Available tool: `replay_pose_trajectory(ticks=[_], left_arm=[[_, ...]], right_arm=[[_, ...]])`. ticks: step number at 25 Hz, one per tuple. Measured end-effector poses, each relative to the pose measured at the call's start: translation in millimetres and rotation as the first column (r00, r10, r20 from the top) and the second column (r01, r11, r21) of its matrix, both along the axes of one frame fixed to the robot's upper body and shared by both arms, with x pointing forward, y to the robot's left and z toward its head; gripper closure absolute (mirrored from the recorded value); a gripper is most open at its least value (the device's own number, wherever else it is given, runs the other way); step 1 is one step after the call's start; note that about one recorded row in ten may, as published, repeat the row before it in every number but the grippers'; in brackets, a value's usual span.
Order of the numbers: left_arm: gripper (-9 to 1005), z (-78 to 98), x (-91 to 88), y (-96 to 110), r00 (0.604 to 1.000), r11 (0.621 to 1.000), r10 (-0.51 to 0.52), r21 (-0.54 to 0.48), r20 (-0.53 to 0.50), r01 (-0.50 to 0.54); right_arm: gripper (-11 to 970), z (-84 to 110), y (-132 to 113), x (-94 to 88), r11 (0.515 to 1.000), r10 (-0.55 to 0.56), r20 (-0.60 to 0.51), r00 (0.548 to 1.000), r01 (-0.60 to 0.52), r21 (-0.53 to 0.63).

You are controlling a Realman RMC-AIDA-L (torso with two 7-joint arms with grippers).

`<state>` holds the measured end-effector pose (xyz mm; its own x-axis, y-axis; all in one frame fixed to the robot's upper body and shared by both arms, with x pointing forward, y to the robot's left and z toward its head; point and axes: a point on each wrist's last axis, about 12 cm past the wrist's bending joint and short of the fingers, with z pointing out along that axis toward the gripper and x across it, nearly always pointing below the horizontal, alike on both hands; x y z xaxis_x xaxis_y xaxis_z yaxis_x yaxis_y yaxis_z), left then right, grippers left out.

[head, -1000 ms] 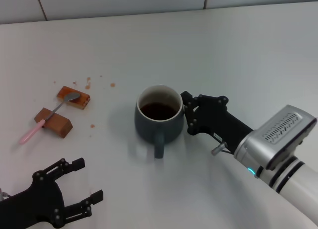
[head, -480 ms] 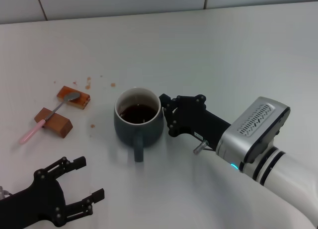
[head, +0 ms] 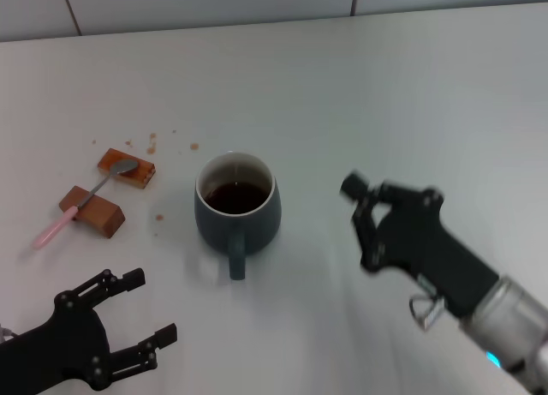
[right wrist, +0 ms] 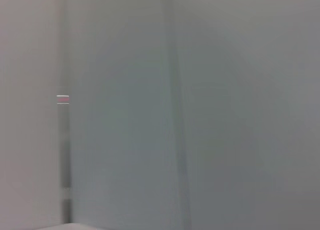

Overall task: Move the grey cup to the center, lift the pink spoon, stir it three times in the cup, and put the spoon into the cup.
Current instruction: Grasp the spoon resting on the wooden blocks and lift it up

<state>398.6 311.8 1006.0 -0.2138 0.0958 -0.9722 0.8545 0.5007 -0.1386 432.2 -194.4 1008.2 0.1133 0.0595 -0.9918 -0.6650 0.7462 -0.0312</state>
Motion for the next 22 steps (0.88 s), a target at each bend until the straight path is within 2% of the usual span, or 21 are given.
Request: replay_pose_trajectory(ticks=[4,8,11,13,18,19,21,22], left_arm=[[135,1.0,0.5,1,1.000,1.000,0.005,-0.002,0.011,-0.005],[135,2.0,0.5,3,0.999,0.999,0.031,-0.010,0.021,-0.031],[135,2.1,-0.3,4,0.999,0.999,0.047,-0.018,0.022,-0.047],[135,5.9,-3.9,8,0.993,0.992,0.109,-0.071,0.036,-0.106],[134,12.0,-8.5,14,0.979,0.972,0.193,-0.153,0.062,-0.181],[134,18.3,-10.6,24,0.942,0.914,0.332,-0.262,0.049,-0.309],[134,22.1,-10.9,36,0.891,0.825,0.453,-0.362,-0.033,-0.433],[134,22.1,-10.9,36,0.891,0.825,0.453,-0.362,-0.033,-0.433]], right_arm=[[863,-3.9,-3,-31.5,0.984,0.175,0.045,0.983,-0.174,-0.039],[854,-9.7,-9,-50.2,0.983,0.180,0.013,0.984,-0.179,-0.034],[847,-11.9,-10,-53.4,0.984,0.175,-0.007,0.985,-0.175,-0.032],[755,-13.5,-11,-53.2,0.984,0.174,-0.020,0.984,-0.175,-0.037],[548,-15.3,-10,-48.9,0.982,0.181,-0.035,0.983,-0.183,-0.054],[514,-15.3,-10,-48.9,0.982,0.181,-0.035,0.983,-0.183,-0.054],[445,-15.5,-10,-48.1,0.981,0.183,-0.036,0.982,-0.185,-0.057],[411,-15.5,-10,-48.1,0.981,0.183,-0.036,0.982,-0.185,-0.057]])
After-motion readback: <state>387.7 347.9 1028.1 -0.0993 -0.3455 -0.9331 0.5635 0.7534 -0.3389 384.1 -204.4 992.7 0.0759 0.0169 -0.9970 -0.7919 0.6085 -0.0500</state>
